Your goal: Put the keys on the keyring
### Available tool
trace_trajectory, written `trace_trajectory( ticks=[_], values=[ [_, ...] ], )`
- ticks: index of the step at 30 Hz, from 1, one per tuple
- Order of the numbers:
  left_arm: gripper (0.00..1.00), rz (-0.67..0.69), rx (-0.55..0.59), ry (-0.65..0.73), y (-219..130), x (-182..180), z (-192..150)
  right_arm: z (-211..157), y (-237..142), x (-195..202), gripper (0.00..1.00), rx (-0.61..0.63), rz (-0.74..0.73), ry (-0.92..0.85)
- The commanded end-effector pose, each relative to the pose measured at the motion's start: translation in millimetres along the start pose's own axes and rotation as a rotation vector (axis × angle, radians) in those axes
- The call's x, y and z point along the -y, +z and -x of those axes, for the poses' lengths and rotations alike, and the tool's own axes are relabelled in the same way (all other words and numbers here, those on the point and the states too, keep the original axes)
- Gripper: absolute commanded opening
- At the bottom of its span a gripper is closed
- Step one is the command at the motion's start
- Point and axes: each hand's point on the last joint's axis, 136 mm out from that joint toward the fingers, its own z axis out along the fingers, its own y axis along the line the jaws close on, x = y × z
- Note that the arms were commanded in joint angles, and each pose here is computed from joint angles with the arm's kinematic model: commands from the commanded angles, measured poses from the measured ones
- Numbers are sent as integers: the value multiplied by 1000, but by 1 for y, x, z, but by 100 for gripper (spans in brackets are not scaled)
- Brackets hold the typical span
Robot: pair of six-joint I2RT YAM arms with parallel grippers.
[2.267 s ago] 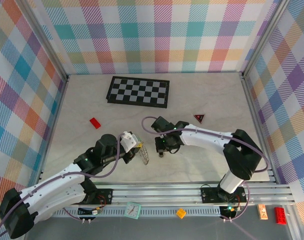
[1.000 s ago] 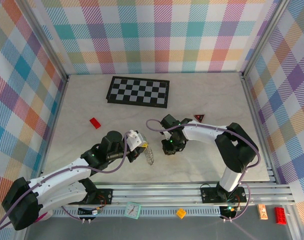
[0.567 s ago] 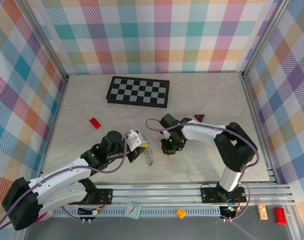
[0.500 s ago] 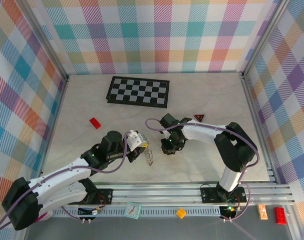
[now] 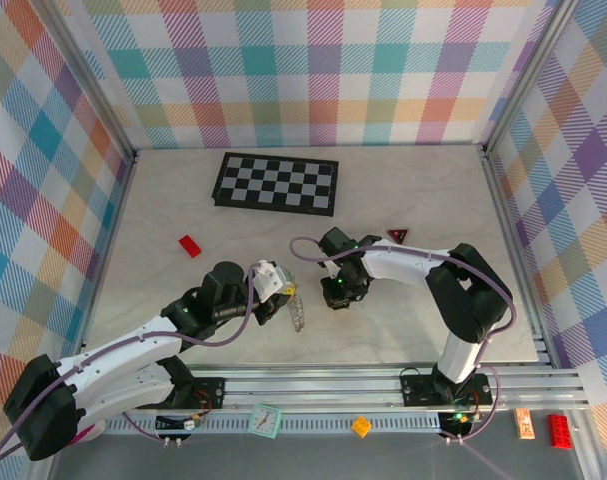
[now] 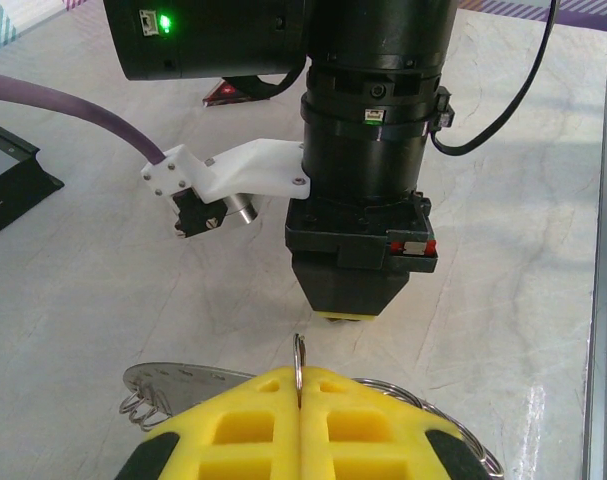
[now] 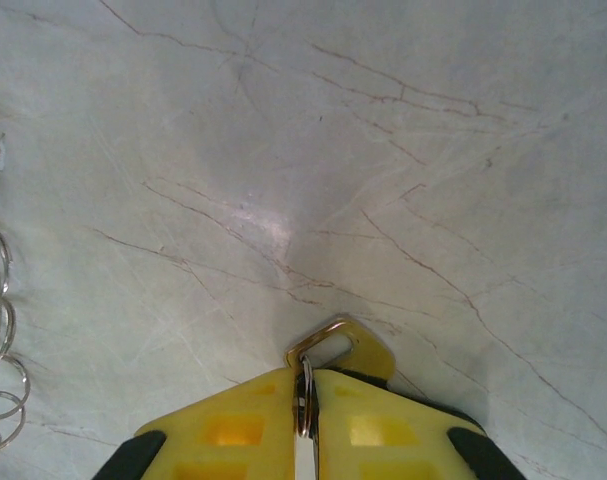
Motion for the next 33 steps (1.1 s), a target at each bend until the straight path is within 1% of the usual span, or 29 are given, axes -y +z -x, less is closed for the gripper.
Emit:
trace_trajectory(
  ticks=[1,3,5,9,12,15,20,22,26,28,30,33],
  values=[
    [0,-11,75,35,-4,0,26,5,-2,0,9,-2,-8,3],
    [0,-11,75,35,-4,0,26,5,-2,1,3,-1,-9,5],
    [0,-10,74,35,-4,0,26,5,-4,0,0,2,-8,4],
    [0,-7,73,33,-4,0,26,9,-15,-4,0,34,4,-11],
    [0,-6,77,31,-5,0,27,12,-29,-10,0,87,32,-46],
    [0,-5,83,25,-5,-1,28,17,-46,-15,0,177,45,-127],
    [0,4,90,13,-5,-2,29,29,-80,-25,0,398,27,-306],
    [0,6,93,5,-5,-3,30,33,-92,-30,0,476,40,-367],
    [0,3,110,-10,-6,-2,33,34,-113,-52,0,582,133,-477],
    [0,2,118,-20,-6,-2,33,28,-124,-68,0,618,221,-535],
    [0,6,125,-29,-6,-2,33,21,-132,-80,0,643,294,-582],
    [0,7,133,-35,-6,-2,32,12,-139,-92,0,637,372,-620]
  ],
)
